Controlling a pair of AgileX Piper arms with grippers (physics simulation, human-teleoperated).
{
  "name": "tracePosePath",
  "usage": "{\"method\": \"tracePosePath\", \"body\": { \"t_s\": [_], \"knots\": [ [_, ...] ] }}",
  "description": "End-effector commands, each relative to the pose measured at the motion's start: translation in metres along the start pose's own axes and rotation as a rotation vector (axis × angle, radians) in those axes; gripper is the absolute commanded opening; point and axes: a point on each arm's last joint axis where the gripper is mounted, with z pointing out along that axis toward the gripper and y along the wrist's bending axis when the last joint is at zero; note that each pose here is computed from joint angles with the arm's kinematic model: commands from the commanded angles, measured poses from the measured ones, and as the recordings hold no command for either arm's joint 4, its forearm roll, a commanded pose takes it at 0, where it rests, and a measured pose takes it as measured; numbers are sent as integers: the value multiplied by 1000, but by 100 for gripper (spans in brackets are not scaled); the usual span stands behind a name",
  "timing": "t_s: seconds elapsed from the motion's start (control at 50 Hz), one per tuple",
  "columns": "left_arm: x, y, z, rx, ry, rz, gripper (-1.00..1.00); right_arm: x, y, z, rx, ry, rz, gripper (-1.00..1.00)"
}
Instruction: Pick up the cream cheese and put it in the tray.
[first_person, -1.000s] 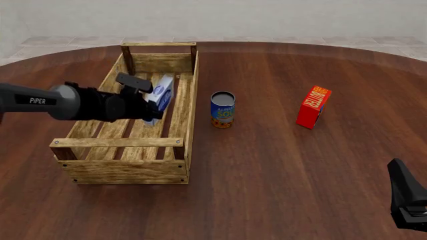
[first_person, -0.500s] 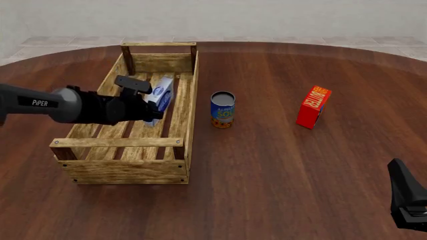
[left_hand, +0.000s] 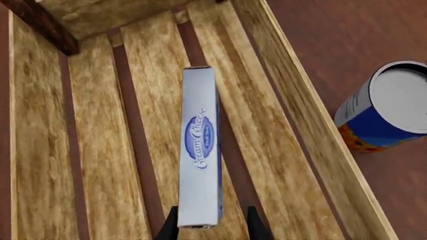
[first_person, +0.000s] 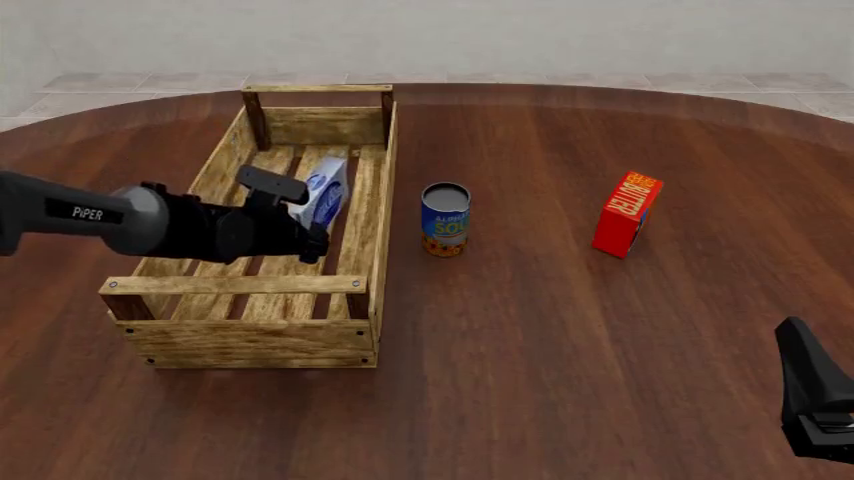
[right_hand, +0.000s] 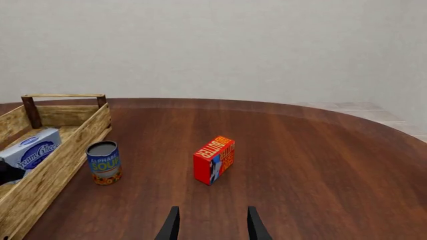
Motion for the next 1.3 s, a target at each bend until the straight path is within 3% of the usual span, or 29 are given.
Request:
{"method": "tracePosePath", "body": {
  "t_s": [0.02,0.36,0.74,1.3],
  "knots": [
    [-4,-1,-6,2,-7,13,100,0,0,0,0,0,1,100],
    [-18,4,-23,-11,-51,36,100,0,0,0,-1,1,0,100],
    [-36,-7,-54,11,-106,29,100,0,0,0,-1,2,1,100],
    [-46,-12,-101,13,-188,49,100,0,0,0,0,3,2,100]
  ]
}}
